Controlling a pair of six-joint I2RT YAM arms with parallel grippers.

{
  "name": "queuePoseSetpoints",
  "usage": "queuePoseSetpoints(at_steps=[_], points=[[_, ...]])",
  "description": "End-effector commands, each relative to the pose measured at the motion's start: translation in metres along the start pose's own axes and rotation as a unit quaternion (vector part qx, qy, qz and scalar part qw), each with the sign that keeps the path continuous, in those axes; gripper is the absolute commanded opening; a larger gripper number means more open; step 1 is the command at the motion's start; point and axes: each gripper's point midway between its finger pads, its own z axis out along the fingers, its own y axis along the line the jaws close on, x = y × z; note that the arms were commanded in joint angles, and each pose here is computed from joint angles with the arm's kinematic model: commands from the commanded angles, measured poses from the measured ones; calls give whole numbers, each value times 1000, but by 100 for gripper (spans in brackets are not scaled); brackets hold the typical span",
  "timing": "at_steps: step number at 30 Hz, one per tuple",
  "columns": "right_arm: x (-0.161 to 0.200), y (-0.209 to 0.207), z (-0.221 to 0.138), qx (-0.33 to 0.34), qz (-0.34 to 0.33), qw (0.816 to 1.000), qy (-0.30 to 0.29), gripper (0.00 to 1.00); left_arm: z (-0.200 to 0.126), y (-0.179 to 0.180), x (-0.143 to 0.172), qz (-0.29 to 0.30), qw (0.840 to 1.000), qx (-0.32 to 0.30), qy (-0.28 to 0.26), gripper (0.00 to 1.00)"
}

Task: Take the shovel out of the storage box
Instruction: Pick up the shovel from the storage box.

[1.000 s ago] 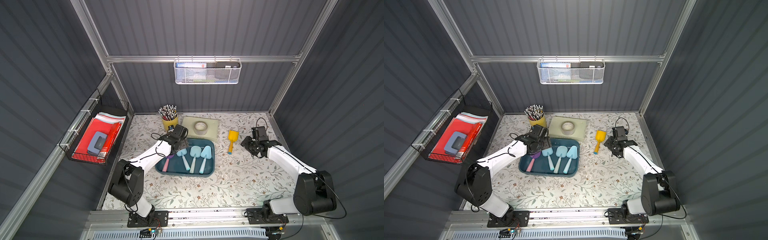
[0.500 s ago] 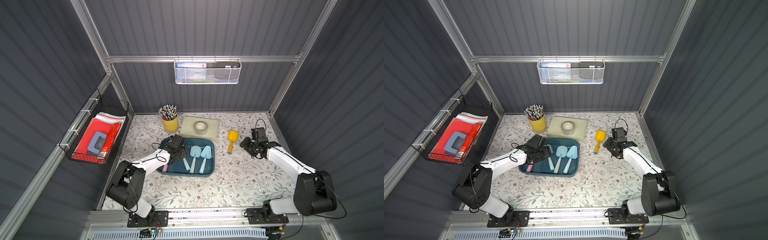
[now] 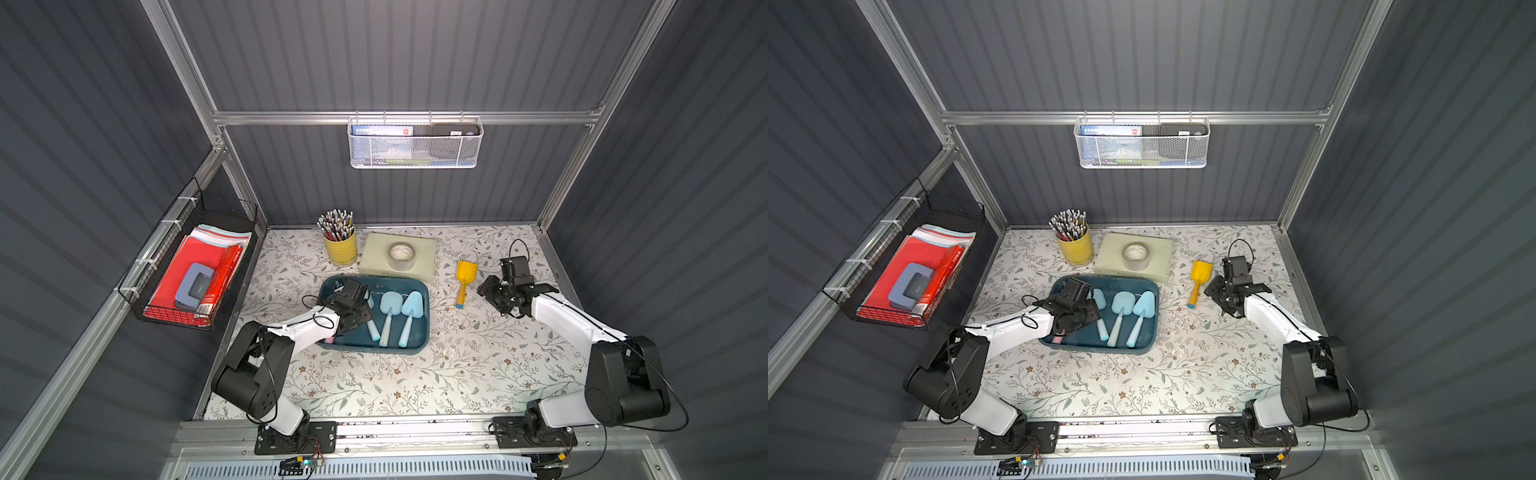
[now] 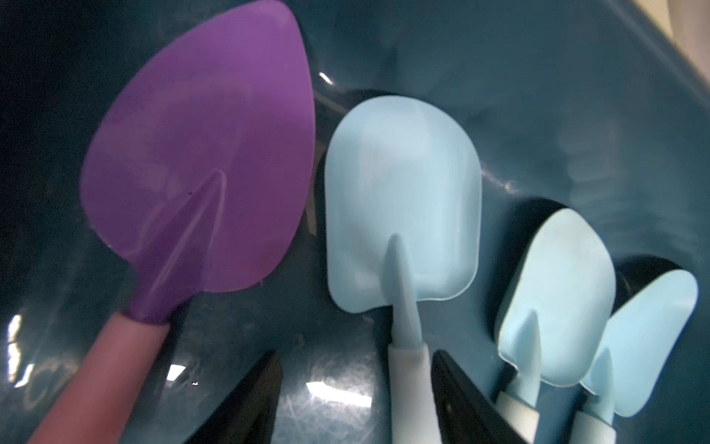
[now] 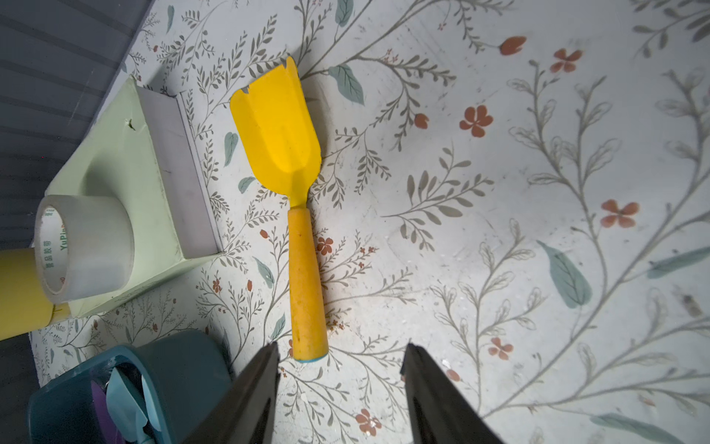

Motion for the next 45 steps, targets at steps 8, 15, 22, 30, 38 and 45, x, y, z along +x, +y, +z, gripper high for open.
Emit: queuePoseSetpoints(at_steps=[8,15,22,30,38,45], points=[[7,0,5,-5,-2,1000,11,56,9,-10,-7,13,999,24,-19,63],[8,0,7,-5,-1,1000,15,56,18,3,1,15,1000,2,-11,63],[13,5,14,-18,5,999,32,56,25,10,-1,24,999,-1,-30,60],[13,4,14,-19,7,999,31,56,26,7,-15,33,998,14,-58,59],[14,3,13,-16,8,999,32,56,45,7,-8,38,998,26,-39,42],[15,3,14,-18,12,999,33,56,38,-3,-20,43,997,35,-49,25]])
